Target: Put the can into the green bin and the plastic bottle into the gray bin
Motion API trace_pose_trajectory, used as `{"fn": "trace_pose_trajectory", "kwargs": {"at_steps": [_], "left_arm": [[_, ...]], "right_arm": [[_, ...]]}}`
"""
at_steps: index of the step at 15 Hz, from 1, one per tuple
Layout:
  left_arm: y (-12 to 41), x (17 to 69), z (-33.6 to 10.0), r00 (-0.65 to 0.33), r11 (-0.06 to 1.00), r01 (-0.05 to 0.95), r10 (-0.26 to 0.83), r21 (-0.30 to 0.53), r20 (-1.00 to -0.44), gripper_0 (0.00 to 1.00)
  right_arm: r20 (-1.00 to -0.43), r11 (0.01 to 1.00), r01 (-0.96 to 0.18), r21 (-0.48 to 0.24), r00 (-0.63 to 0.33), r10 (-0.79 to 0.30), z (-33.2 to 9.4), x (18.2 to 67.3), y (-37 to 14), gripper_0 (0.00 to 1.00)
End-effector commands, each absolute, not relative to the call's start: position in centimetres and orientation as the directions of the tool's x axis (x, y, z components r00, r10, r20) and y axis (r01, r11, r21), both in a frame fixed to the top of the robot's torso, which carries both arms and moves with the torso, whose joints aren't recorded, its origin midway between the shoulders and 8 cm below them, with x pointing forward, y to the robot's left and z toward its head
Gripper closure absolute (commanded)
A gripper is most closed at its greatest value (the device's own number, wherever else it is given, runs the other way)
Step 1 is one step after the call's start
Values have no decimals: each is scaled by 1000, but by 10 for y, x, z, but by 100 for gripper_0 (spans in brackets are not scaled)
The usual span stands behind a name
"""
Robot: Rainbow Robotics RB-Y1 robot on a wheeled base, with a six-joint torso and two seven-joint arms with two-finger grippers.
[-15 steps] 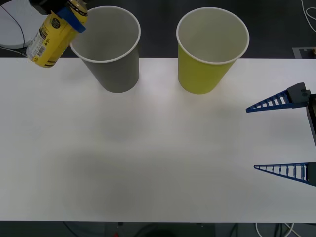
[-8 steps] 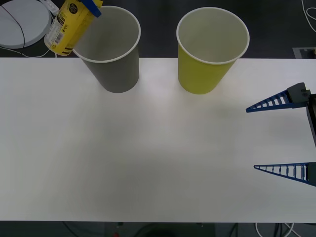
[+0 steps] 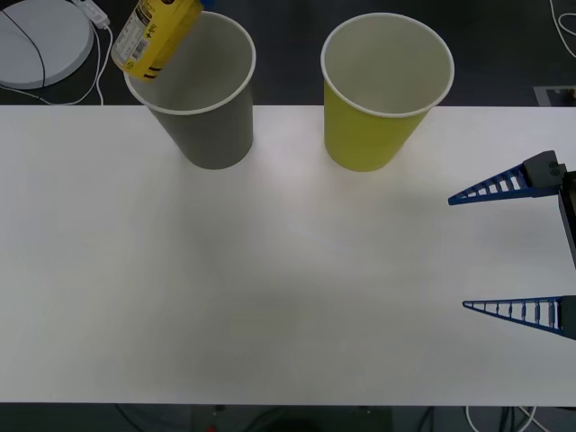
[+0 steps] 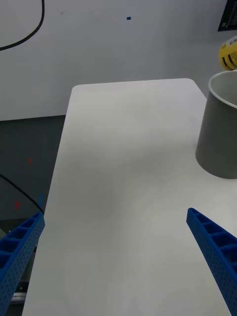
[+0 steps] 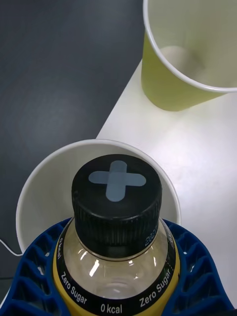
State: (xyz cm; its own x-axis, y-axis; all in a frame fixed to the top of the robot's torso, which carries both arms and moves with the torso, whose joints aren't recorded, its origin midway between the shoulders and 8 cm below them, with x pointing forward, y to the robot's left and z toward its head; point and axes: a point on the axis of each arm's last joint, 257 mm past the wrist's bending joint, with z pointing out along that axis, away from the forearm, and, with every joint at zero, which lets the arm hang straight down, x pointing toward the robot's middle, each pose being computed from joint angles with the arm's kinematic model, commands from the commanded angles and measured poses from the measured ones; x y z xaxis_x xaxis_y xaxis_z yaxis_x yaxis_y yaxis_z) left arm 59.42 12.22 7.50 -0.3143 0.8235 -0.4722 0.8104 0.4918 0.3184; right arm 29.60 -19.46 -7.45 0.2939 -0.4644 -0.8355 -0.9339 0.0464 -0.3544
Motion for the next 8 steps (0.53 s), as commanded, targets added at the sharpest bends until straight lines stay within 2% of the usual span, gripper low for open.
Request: {"fn": "trace_pose_trajectory", "kwargs": {"at_steps": [1,8], "left_arm": [[115,602,76,-312,488,803,833,342,-457,100],[107,610,74,-317,497,799,827,340,-464,100]], "right_arm": [[-835,46,-934,-354,294,-464,-75,296,-195,0],[-835,46,-934,-354,294,-464,-75,296,-195,0]]}}
